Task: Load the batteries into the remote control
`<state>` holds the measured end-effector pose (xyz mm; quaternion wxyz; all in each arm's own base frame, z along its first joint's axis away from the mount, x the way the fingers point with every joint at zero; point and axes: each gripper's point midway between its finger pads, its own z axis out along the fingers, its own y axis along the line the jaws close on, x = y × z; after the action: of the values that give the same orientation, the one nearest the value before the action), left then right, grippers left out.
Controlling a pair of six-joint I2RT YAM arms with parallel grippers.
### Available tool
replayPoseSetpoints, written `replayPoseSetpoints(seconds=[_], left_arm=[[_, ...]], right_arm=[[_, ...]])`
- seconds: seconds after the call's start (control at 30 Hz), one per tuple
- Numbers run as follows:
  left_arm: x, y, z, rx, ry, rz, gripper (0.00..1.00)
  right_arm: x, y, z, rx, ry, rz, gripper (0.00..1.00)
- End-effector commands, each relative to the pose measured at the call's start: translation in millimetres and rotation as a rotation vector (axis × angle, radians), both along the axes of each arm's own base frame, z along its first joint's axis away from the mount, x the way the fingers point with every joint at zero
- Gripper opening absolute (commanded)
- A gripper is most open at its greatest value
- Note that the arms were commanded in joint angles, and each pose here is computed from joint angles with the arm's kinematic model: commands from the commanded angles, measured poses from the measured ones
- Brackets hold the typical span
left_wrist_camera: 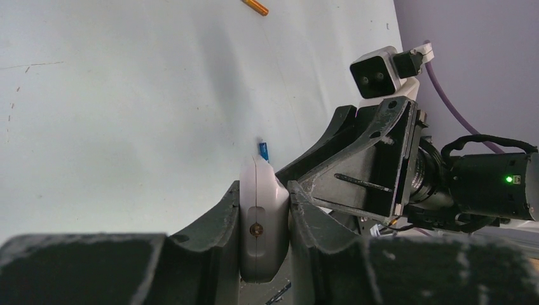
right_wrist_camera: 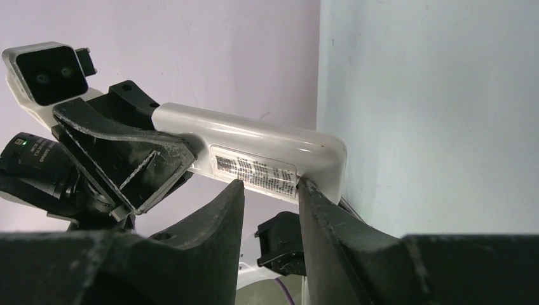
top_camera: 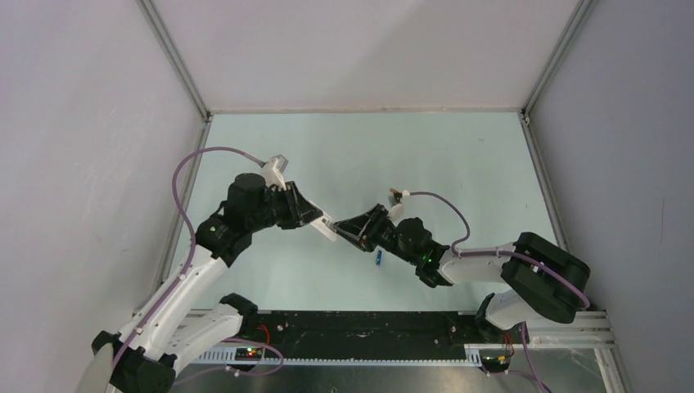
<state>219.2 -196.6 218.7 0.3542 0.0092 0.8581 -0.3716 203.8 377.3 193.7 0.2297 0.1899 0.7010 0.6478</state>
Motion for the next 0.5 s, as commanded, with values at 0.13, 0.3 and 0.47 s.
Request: replayPoseSetpoints(seconds=[0.13,0.3,0.47], left_arm=[[-16,-11,-28,0.023,0.09,-0.085,0.0],[-13,-6,-36,0.067,0.094,-0.069,0.0],[-13,0,-45,0.113,0.107,-0.056,0.0]], right_arm=[[-17,2,117,0.382,-0.161,0.08,0.4],[-16,2,117,0.386,-0.158,0.08,0.39],[-14,2,117,0.397,-0.16,0.076,0.39]])
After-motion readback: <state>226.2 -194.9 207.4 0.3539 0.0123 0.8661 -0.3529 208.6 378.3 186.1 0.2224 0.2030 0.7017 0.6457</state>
